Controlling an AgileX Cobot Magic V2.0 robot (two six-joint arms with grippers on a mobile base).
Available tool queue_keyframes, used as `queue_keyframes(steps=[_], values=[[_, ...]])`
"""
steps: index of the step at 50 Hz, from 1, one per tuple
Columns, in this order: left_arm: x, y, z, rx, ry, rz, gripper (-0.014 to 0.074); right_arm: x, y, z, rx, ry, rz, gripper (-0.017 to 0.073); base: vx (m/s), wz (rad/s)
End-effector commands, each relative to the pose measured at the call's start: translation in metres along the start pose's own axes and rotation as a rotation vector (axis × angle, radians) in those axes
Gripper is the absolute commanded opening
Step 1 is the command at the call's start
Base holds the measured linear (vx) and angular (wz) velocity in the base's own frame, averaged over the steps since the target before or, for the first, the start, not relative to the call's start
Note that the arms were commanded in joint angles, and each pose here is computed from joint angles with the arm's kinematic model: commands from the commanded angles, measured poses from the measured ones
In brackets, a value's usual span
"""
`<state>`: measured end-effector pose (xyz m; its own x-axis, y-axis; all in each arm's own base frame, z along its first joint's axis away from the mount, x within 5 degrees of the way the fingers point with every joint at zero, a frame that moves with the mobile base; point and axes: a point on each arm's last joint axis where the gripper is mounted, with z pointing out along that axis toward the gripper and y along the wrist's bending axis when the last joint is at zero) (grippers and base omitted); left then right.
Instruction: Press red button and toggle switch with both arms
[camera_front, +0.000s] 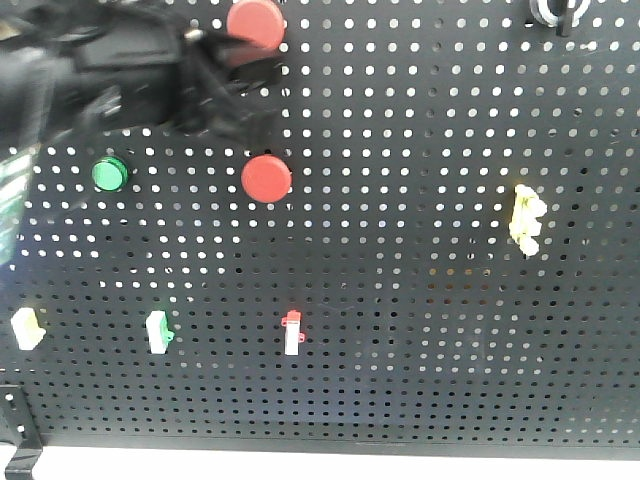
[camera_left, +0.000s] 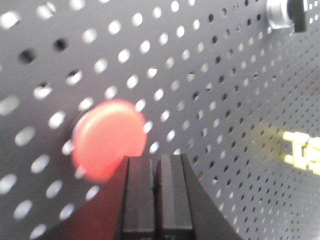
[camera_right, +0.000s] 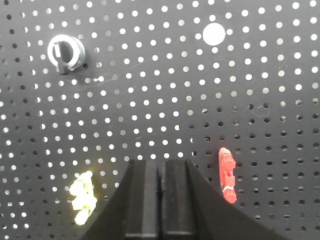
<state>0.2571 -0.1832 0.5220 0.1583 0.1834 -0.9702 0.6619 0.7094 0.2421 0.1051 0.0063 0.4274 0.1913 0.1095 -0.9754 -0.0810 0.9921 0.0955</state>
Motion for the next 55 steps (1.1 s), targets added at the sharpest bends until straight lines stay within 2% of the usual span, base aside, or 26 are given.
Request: queue_keyframes(steps=[1, 15, 25, 33, 40, 47, 55], values=[[-0.031, 0.008, -0.017, -0.082, -0.172, -0.009, 0.0001, -0.017, 0.000, -0.001, 0.006, -0.106, -0.023, -0.0003, 0.00, 0.00], [-0.028, 0.012, -0.010, -0.115, -0.191, -0.007, 0.0001, -0.017, 0.000, -0.001, 0.007, -0.105, -0.026, -0.0003, 0.00, 0.00], [-0.015, 0.023, 0.005, -0.146, -0.165, -0.053, 0.0001, -0.017, 0.000, -0.001, 0.009, -0.103, -0.065, -0.0003, 0.00, 0.00], [-0.012, 0.023, 0.005, -0.137, -0.144, -0.057, 0.0001, -0.017, 0.000, -0.001, 0.009, -0.103, -0.070, -0.0003, 0.00, 0.00], [-0.026, 0.014, -0.015, -0.084, -0.141, -0.055, 0.0001, -0.015, 0.000, 0.000, 0.007, -0.081, -0.074, -0.0003, 0.00, 0.00], [-0.049, -0.001, -0.058, -0.017, -0.154, 0.000, 0.0001, -0.009, 0.001, -0.001, 0.003, -0.015, -0.143, -0.0003, 0.00, 0.00], [-0.063, -0.007, -0.094, 0.013, -0.167, -0.003, 0.0001, -0.007, 0.002, 0.001, -0.011, 0.010, -0.172, -0.0003, 0.00, 0.00]])
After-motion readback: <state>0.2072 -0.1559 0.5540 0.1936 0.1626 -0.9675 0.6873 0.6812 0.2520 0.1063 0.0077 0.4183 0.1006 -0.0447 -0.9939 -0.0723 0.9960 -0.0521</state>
